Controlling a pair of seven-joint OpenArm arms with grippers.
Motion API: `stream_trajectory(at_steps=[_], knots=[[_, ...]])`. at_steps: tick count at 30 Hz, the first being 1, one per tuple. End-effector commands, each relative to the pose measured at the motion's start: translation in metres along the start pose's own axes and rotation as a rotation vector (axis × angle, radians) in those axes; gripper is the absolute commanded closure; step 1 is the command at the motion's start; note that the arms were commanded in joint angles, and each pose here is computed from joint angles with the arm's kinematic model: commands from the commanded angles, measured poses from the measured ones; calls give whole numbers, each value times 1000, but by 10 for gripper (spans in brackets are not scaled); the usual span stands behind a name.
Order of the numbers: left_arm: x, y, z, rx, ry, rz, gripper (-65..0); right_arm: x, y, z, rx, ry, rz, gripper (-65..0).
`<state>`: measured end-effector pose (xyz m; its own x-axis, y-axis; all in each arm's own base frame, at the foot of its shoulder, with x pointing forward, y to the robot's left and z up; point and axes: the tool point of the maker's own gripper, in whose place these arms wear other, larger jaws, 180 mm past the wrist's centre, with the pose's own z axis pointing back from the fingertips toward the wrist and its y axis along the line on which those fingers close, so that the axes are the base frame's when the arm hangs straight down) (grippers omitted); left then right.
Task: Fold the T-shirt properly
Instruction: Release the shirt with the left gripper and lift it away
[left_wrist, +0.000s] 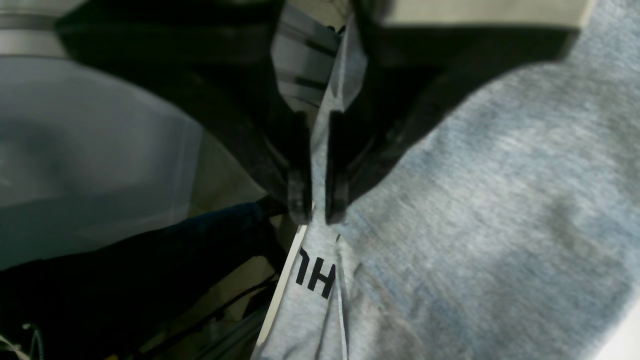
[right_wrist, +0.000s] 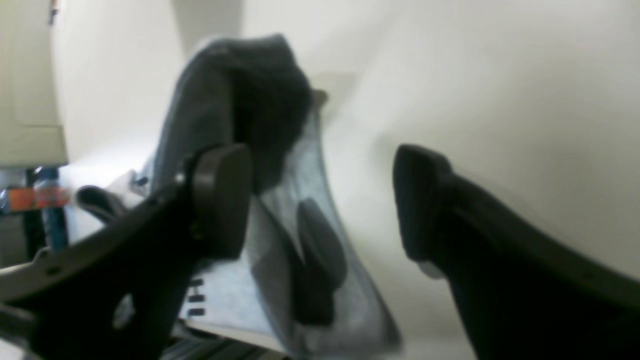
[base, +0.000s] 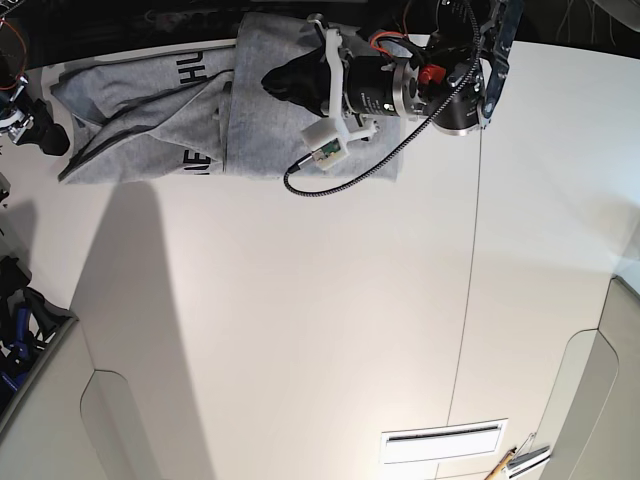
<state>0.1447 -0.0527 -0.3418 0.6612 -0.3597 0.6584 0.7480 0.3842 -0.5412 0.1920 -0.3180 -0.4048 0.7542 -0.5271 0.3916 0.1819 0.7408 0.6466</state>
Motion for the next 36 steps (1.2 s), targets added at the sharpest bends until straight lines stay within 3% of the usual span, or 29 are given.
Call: stream_trajectory(at_steps=[1,8,16,18,22,29,32,36], knots=[[13,-5,2,-18,-49,-19,-54,-1,1,2,-1,38,21,-441],[13,-6,2,-18,-49,-18,-54,-29,22,-23,66,164,48,-441],[14,-2,4,-6,-54,-13,-54,-32,22,-24,64,179,55,-428],[15,5,9,18,-65,-3,-54,-33,21,-24,61,182,56,-323],[22,22,25,60,-122,35,-54,-32,21,-24,60,181,52,-21],[20,58,62,191,-183,102,-54,-30,23,-25,63,176,54,0],[6,80,82,298,-171,137,-54,-23,25,-25,67,168,63,0],[-23,108,113,461,-124,192,-54,6,26,-17,54,85,85,0]])
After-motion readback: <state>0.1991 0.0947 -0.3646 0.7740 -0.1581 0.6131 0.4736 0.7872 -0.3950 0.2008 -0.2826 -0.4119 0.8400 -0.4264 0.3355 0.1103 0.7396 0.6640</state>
